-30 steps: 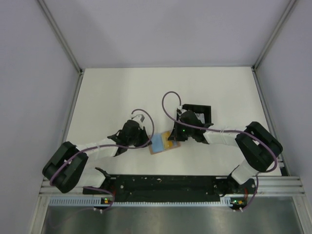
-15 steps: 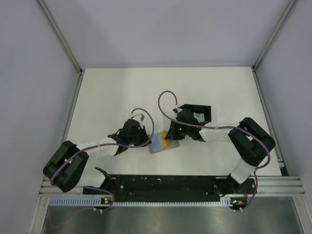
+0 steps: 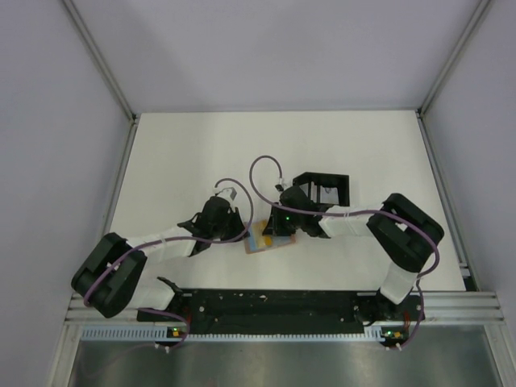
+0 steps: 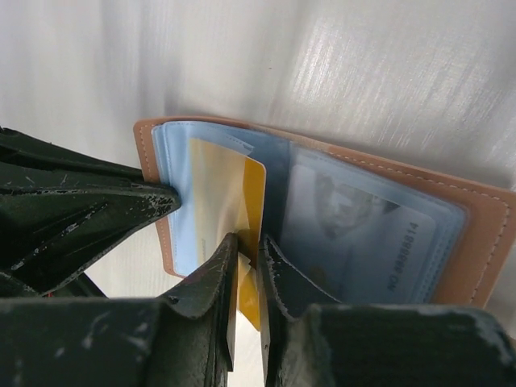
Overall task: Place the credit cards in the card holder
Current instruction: Insert the credit card into the card holder.
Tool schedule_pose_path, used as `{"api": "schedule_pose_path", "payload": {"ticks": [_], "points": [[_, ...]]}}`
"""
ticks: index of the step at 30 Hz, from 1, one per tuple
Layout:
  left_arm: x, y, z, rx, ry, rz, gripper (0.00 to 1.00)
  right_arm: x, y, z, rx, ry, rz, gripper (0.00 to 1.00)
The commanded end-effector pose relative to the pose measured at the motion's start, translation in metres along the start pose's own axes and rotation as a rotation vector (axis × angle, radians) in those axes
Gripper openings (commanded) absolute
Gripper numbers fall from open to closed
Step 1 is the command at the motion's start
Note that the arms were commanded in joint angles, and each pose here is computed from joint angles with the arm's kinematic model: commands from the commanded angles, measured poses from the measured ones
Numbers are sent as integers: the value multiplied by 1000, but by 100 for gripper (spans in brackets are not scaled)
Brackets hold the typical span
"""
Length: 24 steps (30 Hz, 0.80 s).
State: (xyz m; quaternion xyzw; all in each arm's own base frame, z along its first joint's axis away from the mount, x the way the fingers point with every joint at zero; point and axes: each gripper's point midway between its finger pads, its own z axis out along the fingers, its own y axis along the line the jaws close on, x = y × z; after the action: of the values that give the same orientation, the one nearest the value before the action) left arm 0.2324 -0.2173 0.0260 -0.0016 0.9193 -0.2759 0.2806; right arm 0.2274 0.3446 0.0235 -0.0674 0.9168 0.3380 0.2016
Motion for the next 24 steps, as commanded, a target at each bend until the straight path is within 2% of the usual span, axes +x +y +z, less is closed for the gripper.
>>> {"api": "schedule_pose_path", "payload": {"ticks": [1,8,13,21,24], "points": [[2,10,3,-42,-8,-1,10,47,-14,3,91,119,-27,16],[3,14,2,-65,-8,3,11,18,-20,-20,199,11,-85,41],[2,13,1,-60,-10,6,10,14,-16,-22,193,3,-96,43],[2,11,1,-50,-12,8,10,20,4,-10,83,41,-87,42],[2,11,2,-48,-13,10,10,14,18,-8,29,18,-110,42]]}}
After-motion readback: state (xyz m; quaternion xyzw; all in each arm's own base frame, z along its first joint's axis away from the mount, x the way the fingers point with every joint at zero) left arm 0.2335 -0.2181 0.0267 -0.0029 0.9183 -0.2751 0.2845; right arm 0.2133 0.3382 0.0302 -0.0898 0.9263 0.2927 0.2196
